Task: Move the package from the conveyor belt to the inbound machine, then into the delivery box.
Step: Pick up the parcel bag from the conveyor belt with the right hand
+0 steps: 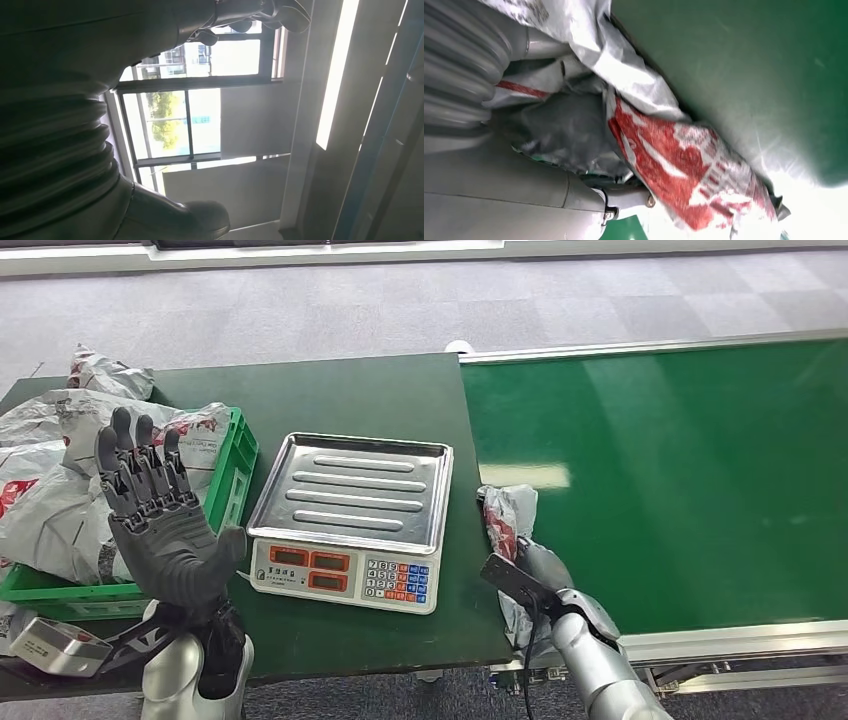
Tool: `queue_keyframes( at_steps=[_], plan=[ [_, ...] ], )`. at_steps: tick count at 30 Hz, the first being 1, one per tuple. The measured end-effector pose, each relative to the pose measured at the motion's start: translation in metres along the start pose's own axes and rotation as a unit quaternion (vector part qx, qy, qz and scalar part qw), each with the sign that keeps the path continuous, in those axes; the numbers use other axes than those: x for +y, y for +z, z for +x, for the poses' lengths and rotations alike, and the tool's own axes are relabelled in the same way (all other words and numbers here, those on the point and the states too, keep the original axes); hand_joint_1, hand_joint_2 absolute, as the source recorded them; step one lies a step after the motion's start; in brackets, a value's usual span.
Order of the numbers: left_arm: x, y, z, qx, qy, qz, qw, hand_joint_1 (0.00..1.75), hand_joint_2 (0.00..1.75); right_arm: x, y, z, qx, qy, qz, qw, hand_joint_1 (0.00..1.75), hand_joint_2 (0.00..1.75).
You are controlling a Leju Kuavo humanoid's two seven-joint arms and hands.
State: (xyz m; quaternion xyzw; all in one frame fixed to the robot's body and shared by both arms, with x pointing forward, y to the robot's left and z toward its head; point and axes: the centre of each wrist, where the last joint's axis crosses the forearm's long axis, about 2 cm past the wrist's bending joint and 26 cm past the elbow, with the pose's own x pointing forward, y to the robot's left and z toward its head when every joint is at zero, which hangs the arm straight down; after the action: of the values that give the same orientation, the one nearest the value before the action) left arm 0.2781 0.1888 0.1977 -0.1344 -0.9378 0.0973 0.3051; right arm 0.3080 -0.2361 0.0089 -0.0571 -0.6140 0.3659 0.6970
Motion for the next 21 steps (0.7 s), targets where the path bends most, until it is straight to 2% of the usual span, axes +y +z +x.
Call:
queue_keyframes(
  at_steps=[15,21],
  plan=[
    [-0.0003,-0.0002,-0.0021,0.003,0.002,-0.004,1.000,0.00,1.75,0.0000,-0.0014,0.0036,-0.005,0.013,-0.003,1.000,1.75,1.75],
    [-0.0004,-0.0005,-0.0022,0.003,0.002,-0.005,1.000,0.00,1.75,0.0020,0.0018,0.0043,0.006,0.025,-0.028,0.999,1.75,1.75]
  ],
)
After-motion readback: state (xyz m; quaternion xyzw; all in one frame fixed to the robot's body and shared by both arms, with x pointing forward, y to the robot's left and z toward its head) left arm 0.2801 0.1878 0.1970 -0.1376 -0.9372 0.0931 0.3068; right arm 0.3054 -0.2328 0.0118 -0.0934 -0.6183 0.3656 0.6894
